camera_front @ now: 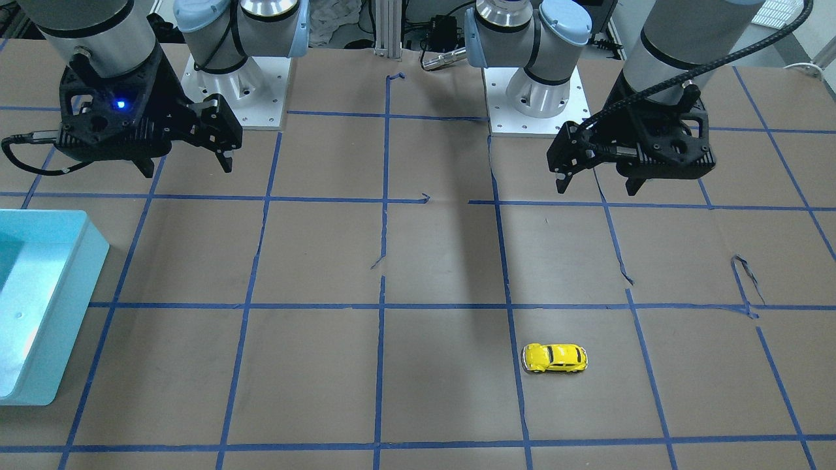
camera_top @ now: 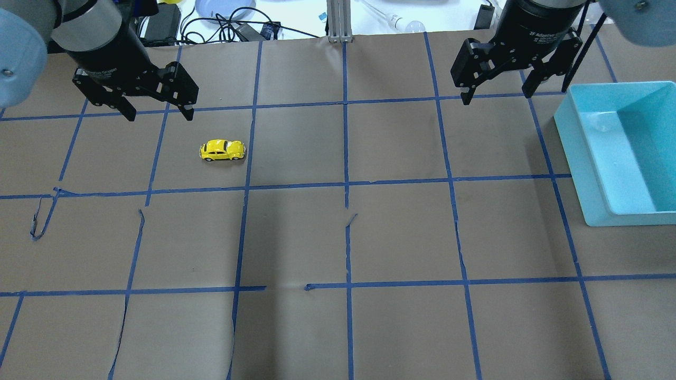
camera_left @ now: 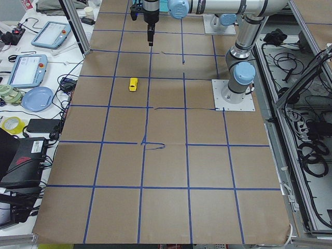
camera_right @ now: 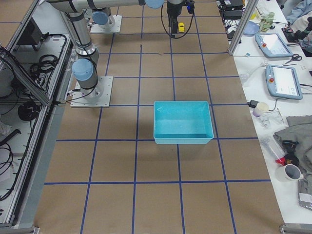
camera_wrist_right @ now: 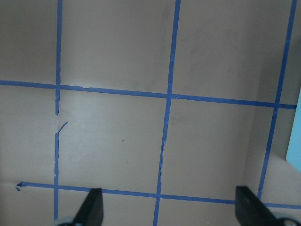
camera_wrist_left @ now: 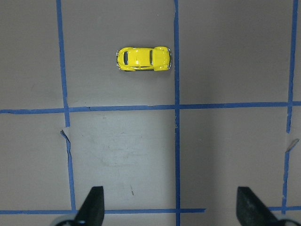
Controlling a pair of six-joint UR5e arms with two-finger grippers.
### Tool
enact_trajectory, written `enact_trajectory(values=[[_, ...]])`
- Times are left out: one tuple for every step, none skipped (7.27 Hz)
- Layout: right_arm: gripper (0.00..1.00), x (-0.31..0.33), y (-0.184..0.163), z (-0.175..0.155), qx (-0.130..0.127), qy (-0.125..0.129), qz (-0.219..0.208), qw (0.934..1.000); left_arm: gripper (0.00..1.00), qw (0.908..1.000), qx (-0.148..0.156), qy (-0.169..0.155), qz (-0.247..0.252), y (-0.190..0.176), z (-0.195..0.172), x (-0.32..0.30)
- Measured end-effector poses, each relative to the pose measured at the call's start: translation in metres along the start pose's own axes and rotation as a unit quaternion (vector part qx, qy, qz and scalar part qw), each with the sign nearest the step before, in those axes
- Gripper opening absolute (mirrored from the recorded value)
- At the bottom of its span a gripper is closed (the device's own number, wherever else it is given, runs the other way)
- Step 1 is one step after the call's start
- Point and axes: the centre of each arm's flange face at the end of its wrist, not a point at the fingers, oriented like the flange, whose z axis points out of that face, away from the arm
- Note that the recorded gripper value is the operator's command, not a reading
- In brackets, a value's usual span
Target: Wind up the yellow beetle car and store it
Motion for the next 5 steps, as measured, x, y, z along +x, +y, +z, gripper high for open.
enact_trajectory(values=[[1.0, 0.0, -0.0002, 0.0002, 0.0, 0.0, 0.0, 1.0, 1.0, 1.0, 0.0, 0.0, 0.0, 0.0002, -0.0002, 0.0], [1.0, 0.0, -0.0003, 0.0003, 0.0, 0.0, 0.0, 1.0, 1.0, 1.0, 0.001, 0.001, 0.0, 0.0004, -0.0007, 0.0001], [1.0, 0.0001, -0.0003, 0.0004, 0.0, 0.0, 0.0, 1.0, 1.0, 1.0, 0.001, 0.001, 0.0, 0.0005, -0.0011, 0.0002], [1.0, 0.0005, -0.0004, 0.0004, 0.0, 0.0, 0.0, 1.0, 1.0, 1.0, 0.002, 0.0, 0.0, 0.0006, -0.0015, 0.0001], [1.0, 0.0007, -0.0004, 0.0004, 0.0, 0.0, 0.001, 1.0, 1.0, 1.0, 0.002, 0.0, 0.0, 0.0006, -0.0016, -0.0001]])
